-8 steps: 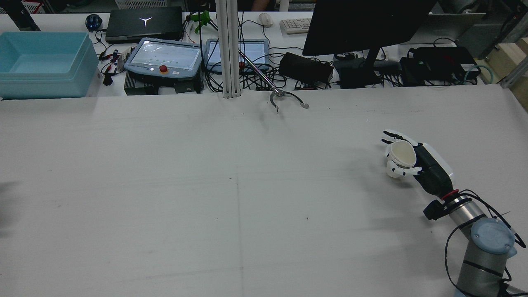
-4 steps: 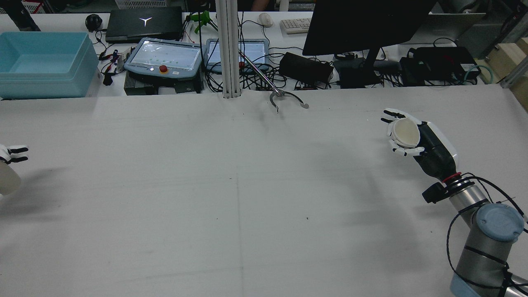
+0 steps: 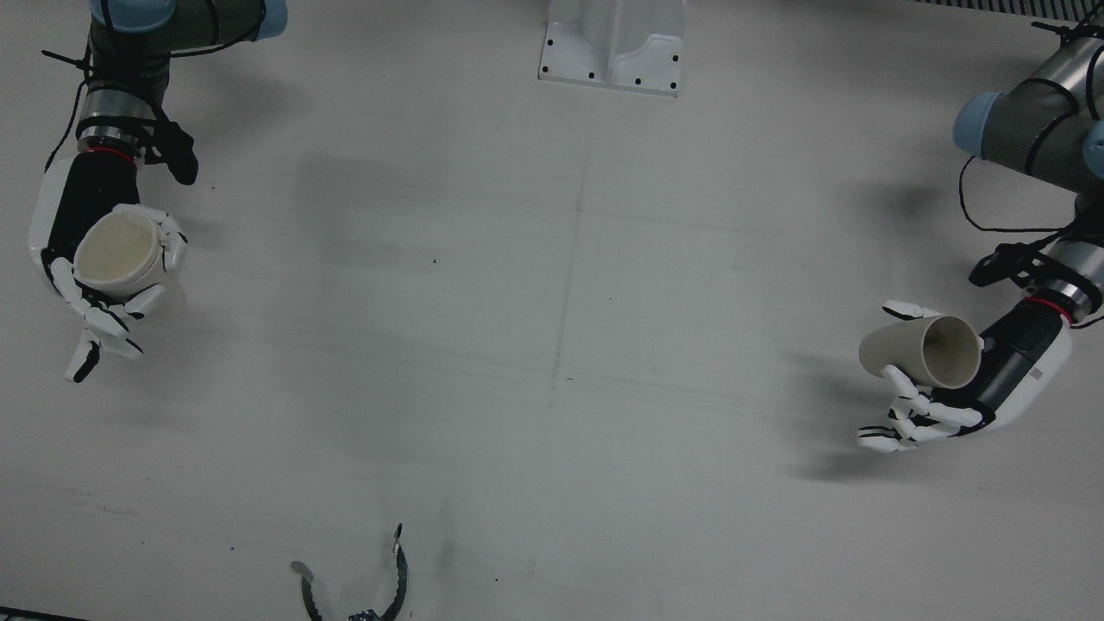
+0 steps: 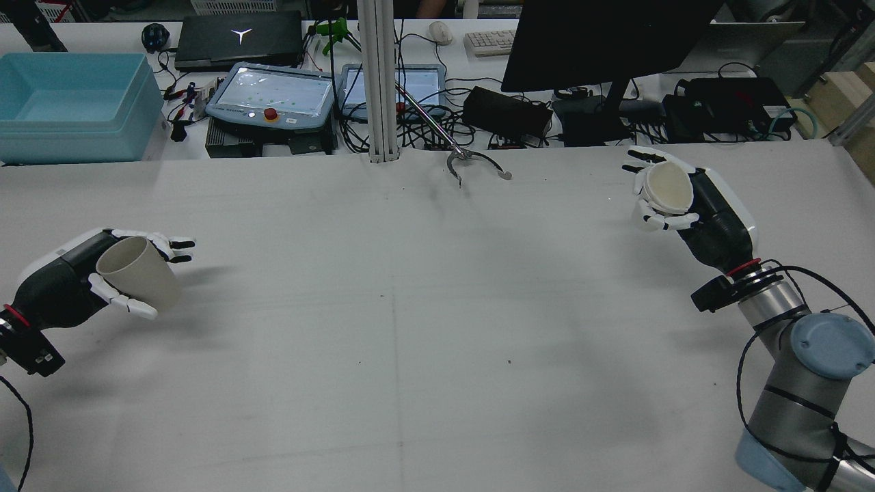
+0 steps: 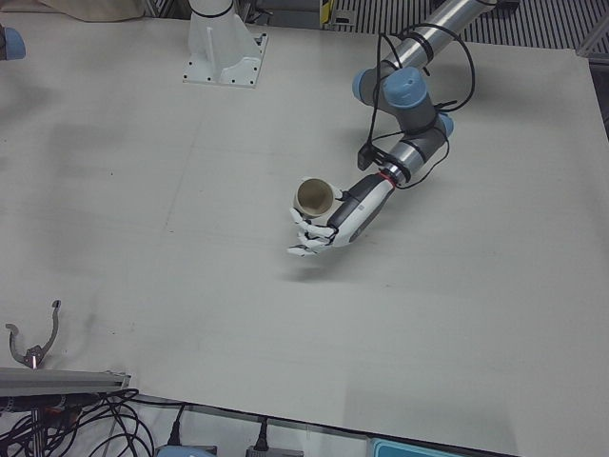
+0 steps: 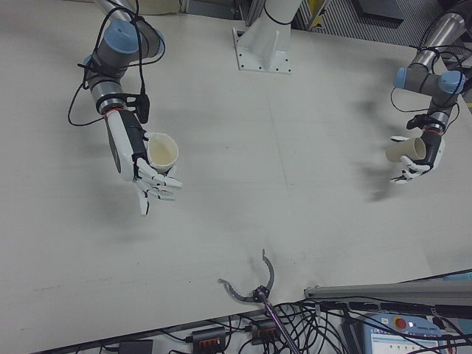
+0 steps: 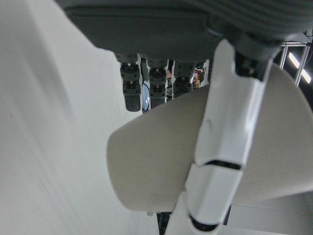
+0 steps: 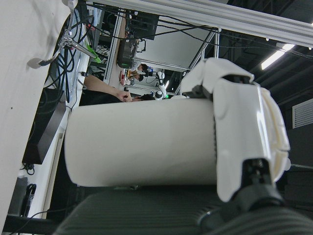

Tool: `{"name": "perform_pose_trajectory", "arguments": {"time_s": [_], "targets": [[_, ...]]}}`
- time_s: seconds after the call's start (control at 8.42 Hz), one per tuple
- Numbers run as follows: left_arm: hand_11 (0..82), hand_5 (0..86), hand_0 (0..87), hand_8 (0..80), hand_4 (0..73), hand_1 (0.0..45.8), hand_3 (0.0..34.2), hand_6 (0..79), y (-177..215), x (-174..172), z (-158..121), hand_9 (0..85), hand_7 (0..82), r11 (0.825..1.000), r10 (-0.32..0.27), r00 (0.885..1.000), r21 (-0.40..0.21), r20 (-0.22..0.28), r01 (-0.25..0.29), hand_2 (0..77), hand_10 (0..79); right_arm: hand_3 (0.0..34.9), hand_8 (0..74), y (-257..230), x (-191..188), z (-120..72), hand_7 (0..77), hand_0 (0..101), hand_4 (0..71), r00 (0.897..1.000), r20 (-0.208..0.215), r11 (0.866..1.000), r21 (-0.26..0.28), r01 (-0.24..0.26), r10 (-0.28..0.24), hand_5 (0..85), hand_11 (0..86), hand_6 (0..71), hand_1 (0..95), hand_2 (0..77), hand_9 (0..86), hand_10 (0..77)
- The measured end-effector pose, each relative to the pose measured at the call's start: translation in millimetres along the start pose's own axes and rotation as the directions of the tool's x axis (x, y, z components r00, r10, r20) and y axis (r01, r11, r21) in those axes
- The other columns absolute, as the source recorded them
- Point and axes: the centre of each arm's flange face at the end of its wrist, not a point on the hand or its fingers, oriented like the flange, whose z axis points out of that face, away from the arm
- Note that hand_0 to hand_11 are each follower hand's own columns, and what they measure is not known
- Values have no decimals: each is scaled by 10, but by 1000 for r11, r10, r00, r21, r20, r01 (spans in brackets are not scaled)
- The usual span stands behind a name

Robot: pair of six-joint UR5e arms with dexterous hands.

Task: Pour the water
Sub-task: 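Lift both cups off the table and bring them toward each other, then tilt the right hand's cup over the cup held by the left hand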

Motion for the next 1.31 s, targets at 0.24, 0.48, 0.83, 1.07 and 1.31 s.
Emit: {"name": "perform_pose_trajectory", "arguments": {"time_s": [0.24, 0.48, 0.83, 1.07, 1.31], "targets": [[245, 251, 802, 169, 676, 158, 0, 376, 689, -543, 668, 251, 698, 998, 23, 997, -54, 72, -19, 142, 147, 2, 202, 221, 28, 189, 513, 698, 240, 1000, 9, 1000, -23, -12, 12, 164, 5, 502, 305, 447, 245, 0], [245, 251, 803, 153, 676, 147, 0, 376, 1357, -949, 1122, 245, 698, 992, 83, 990, -103, 115, -71, 218, 147, 3, 202, 402, 65, 326, 507, 702, 235, 1000, 15, 999, -39, -17, 17, 164, 5, 513, 305, 453, 245, 0], [251, 251, 805, 164, 676, 147, 1, 376, 2256, -1491, 1569, 245, 698, 962, 235, 960, -181, 149, -207, 224, 147, 3, 202, 696, 133, 512, 507, 710, 224, 1000, 2, 996, -85, 23, -23, 169, 5, 524, 305, 453, 245, 0], [245, 256, 802, 164, 676, 153, 0, 371, 2472, -1733, 1688, 245, 704, 945, 292, 942, -202, 165, -258, 202, 147, 2, 164, 1382, 117, 651, 507, 770, 191, 988, -2, 974, -164, 154, -157, 169, 5, 524, 295, 442, 229, 0], [251, 256, 801, 164, 676, 153, 0, 365, 2515, -1878, 1726, 245, 709, 932, 333, 927, -212, 173, -295, 202, 147, 0, 175, 2126, 208, 603, 507, 757, 158, 963, 24, 929, -258, 266, -268, 175, 5, 551, 295, 442, 202, 0]]}}
